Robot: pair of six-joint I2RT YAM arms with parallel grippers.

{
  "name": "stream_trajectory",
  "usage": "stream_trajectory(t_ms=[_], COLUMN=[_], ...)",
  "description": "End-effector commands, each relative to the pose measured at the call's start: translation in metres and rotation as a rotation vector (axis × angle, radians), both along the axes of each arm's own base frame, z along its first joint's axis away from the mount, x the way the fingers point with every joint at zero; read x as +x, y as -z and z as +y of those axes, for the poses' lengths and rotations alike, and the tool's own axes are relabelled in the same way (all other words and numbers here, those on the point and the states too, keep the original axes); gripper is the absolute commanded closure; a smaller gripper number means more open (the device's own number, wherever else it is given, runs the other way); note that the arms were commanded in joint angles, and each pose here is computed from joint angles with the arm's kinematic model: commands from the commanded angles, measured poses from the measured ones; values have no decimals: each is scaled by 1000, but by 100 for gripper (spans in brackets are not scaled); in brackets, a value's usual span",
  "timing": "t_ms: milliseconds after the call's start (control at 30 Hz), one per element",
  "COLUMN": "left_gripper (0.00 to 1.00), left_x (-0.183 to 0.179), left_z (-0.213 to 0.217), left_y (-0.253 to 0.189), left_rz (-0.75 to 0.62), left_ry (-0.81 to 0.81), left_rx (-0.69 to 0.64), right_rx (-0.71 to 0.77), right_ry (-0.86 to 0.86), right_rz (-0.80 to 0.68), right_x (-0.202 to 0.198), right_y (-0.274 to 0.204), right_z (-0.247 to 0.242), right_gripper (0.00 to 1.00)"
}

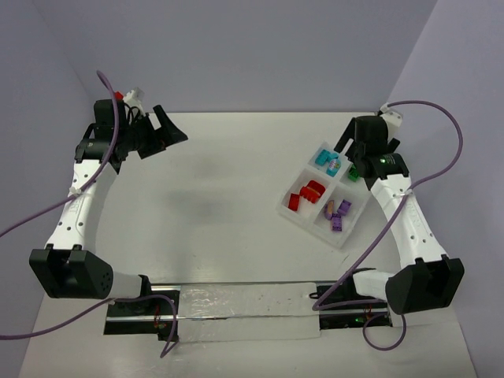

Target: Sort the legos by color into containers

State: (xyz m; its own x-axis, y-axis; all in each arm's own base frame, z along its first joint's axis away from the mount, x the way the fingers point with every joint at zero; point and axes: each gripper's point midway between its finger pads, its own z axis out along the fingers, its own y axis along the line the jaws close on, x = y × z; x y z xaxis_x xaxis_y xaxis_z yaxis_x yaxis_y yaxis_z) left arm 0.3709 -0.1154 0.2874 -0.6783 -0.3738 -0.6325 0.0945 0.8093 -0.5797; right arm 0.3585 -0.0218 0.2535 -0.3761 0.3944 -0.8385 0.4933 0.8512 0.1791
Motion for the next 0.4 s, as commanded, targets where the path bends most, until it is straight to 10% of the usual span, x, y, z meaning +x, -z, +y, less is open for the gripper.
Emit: stream_trajectory(t_ms=[0, 367], left_gripper=[1, 1], left_x=[0, 0], left_z=[2, 5], left_y=[-28, -36], left_rz=[-78, -103], left_ry=[-7, -19], left_rx=[8, 14], right_rx=[-28, -59], right_ry=[53, 96], right_rz=[-77, -282], right_x=[-17, -35], right_y=[-30, -114], right_z=[-14, -26], right_gripper=[4, 0])
